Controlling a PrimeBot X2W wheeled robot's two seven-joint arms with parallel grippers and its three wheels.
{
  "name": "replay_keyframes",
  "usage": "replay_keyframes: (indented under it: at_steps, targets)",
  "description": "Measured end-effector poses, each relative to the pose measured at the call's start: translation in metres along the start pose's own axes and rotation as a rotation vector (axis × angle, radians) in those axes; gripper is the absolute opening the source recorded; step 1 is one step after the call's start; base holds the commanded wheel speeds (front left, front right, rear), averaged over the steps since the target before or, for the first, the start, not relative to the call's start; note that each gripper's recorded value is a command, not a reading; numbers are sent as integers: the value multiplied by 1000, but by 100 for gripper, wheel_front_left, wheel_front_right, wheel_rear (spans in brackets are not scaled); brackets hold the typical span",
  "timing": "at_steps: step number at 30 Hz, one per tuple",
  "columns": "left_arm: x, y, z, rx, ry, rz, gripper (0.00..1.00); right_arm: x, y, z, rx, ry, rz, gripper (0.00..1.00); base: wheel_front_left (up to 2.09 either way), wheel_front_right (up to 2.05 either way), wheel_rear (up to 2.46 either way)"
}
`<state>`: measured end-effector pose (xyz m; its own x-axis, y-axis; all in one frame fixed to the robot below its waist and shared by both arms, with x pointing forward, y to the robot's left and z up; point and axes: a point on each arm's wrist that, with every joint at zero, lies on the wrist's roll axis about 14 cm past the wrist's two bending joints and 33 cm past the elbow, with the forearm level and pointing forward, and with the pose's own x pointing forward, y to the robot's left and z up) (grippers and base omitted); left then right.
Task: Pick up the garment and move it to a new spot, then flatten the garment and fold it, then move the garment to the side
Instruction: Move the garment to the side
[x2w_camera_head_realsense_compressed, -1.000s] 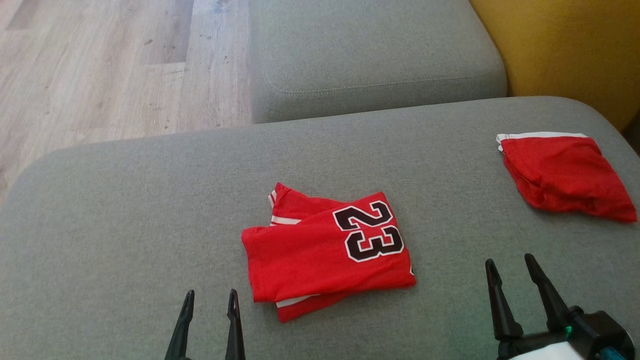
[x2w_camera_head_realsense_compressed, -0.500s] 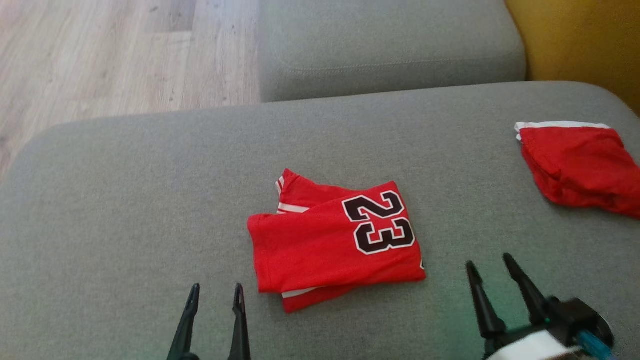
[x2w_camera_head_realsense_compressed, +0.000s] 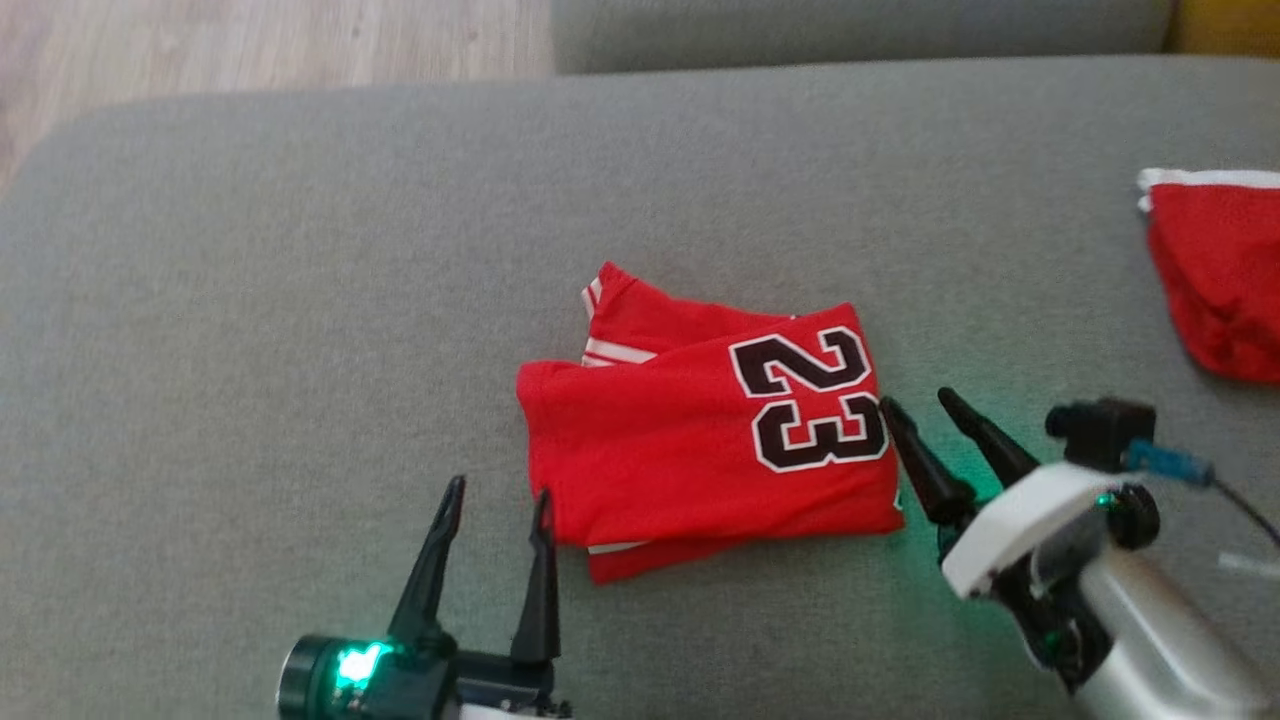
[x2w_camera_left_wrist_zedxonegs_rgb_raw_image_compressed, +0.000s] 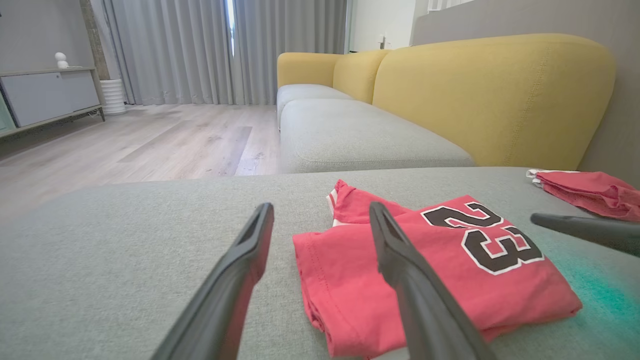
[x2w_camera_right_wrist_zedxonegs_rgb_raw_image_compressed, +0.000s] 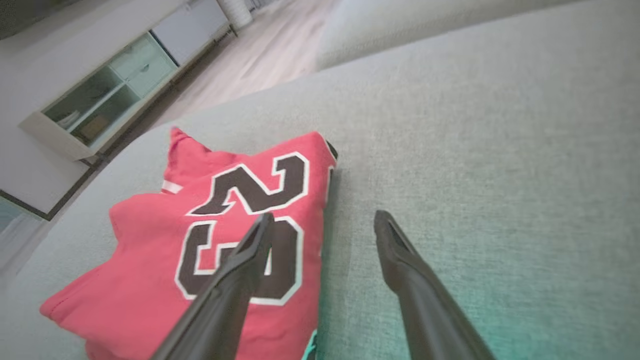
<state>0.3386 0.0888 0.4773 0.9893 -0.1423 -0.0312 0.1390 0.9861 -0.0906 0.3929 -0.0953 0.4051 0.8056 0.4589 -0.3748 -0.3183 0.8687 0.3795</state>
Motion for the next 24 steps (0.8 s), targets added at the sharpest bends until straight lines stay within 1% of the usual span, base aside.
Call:
replay_keyframes:
  at_steps: [2,4,5,6,7,8,10,13,15,17,19,21,24]
  targets:
    - [4,0,-2,-1,6,-1,100,9,-2,-9,42,70,8,100,0,0,0]
    - [6,2,-3,0,8,11,100,14,2,-27,110,167,23,100,0,0,0]
    - [6,2,-3,0,8,11,100,14,2,-27,110,167,23,89,0,0,0]
    - [7,4,-3,-2,10,21,100,15,8,-34,143,205,41,44,0,0,0]
    - [7,6,-3,-7,12,27,100,17,13,-37,172,221,59,2,0,0,0]
    - [8,7,-3,-8,11,34,100,18,18,-37,190,230,76,0,0,0,0]
    - [9,10,-1,-22,7,50,100,20,20,-34,208,223,95,0,0,0,0]
    - [13,11,-1,-38,6,59,100,21,14,-27,240,180,86,0,0,0,0]
    - [16,8,-3,-43,13,50,100,21,4,-20,237,156,70,0,0,0,0]
    - [22,6,-1,-48,3,42,100,22,-13,-7,207,124,44,0,0,0,0]
    - [33,2,4,-54,-17,29,100,24,-34,14,166,81,13,0,0,0,0]
    - [45,-4,9,-81,-38,4,100,25,-56,38,122,41,-22,0,0,0,0]
    - [64,-23,18,-114,-78,-91,100,21,-94,69,48,-3,-85,0,0,0,0]
